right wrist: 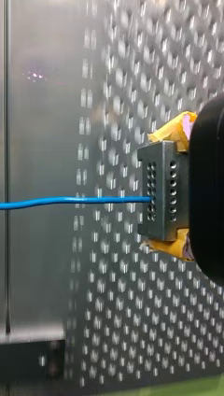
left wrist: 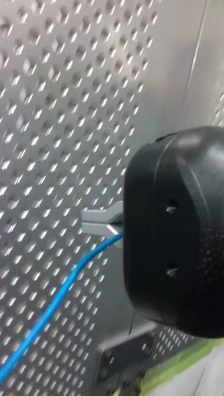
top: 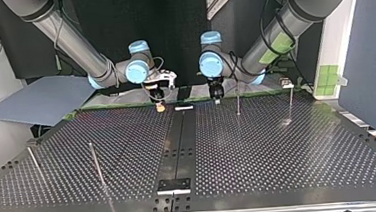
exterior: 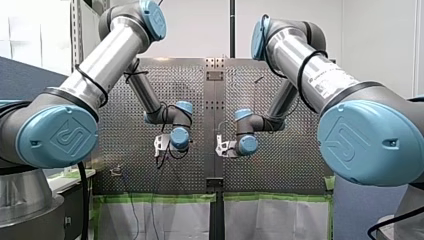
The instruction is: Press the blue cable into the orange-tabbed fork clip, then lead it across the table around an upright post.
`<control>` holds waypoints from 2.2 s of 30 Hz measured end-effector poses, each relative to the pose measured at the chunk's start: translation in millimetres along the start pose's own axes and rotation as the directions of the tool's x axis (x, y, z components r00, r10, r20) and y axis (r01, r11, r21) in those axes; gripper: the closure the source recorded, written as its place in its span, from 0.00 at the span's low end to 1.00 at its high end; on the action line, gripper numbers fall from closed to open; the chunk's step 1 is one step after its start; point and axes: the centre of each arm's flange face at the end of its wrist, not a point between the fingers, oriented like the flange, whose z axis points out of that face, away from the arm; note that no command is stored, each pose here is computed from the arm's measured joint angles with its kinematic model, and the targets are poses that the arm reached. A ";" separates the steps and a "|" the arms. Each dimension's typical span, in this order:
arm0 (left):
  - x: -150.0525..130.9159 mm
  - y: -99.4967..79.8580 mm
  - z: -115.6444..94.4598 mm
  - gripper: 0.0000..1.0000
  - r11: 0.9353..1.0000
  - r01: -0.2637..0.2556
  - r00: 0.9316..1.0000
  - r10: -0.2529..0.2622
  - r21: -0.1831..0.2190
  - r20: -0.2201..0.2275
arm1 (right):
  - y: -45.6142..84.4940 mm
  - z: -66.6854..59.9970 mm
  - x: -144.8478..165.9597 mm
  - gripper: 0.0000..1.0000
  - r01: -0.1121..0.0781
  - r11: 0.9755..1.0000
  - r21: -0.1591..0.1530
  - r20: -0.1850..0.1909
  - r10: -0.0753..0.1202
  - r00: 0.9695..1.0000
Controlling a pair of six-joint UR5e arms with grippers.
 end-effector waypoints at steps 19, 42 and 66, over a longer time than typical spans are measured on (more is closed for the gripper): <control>-107.1 -25.3 -50.6 0.98 0.999 0.050 0.994 -0.050 0.002 0.093 | -12.2 -22.2 141.6 1.00 -0.007 1.000 0.018 -0.157 0.010 0.988; -235.5 -56.5 -98.7 0.98 0.993 0.106 0.970 -0.116 0.059 0.213 | -15.4 -63.0 275.8 1.00 -0.026 0.999 0.029 -0.311 0.034 0.950; -292.1 -65.8 -97.4 0.98 0.990 0.127 0.953 -0.140 0.068 0.268 | -7.1 -112.0 359.2 1.00 -0.048 0.999 0.004 -0.408 0.045 0.912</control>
